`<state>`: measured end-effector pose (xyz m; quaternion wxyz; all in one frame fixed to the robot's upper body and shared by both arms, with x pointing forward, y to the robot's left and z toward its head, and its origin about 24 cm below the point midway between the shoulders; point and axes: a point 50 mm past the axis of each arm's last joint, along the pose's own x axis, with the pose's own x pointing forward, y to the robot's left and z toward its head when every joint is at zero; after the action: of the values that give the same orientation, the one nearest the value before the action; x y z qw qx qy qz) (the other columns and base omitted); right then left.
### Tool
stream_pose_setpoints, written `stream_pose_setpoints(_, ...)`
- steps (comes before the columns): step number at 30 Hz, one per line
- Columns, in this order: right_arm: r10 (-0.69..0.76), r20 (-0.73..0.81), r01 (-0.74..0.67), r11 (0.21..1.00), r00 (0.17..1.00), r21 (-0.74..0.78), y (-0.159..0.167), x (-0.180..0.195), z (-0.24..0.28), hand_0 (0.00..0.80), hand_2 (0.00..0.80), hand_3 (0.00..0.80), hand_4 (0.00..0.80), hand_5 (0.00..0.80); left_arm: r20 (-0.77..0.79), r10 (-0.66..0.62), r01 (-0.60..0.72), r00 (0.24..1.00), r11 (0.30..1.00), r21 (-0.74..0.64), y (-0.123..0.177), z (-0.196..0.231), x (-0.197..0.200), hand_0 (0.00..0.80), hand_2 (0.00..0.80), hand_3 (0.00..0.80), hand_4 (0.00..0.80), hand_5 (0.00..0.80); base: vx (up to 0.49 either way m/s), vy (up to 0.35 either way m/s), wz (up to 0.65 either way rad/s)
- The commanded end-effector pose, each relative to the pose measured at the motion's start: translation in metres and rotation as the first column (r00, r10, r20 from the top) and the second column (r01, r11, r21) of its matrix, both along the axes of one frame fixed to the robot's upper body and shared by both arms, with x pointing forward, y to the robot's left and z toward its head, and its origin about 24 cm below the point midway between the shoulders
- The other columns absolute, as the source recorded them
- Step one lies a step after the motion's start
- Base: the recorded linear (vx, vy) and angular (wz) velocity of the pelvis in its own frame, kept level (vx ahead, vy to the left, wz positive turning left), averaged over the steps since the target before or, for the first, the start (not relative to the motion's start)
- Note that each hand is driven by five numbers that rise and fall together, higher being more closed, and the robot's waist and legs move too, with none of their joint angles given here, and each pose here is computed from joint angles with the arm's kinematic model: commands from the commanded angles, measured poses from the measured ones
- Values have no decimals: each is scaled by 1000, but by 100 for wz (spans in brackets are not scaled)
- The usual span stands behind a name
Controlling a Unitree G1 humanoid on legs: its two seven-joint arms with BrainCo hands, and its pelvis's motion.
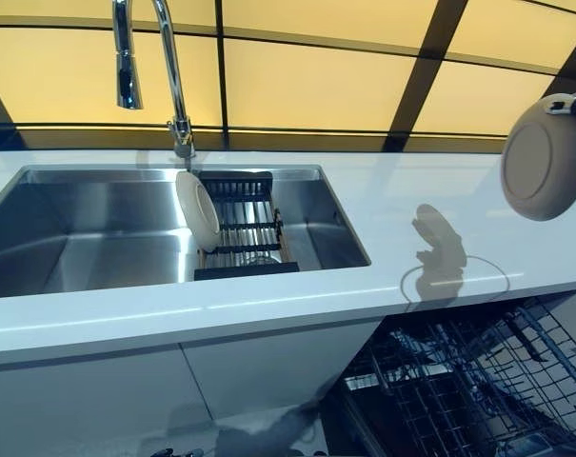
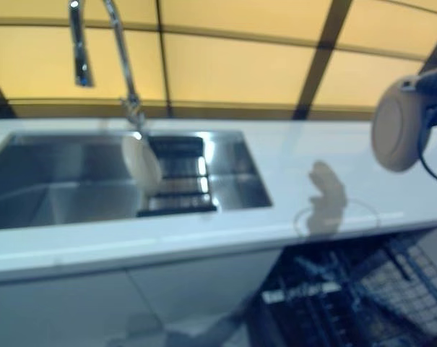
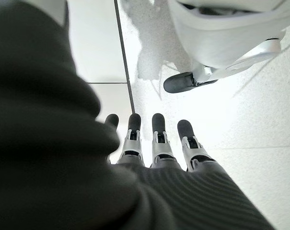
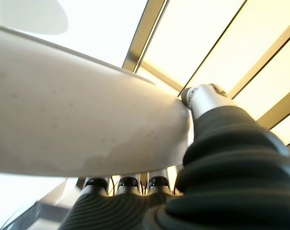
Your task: Take plates into dishwasher
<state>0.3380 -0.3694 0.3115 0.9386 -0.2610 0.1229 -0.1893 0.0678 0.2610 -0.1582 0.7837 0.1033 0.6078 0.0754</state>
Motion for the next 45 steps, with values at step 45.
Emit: stream_pose_setpoints(45, 157, -252, -170, 985, 955, -29, -38, -79, -100, 800, 800, 800, 800, 800, -3, 10, -10, 1000, 997, 77, 29, 10, 11, 0, 0, 0, 0, 0, 4, -10, -9)
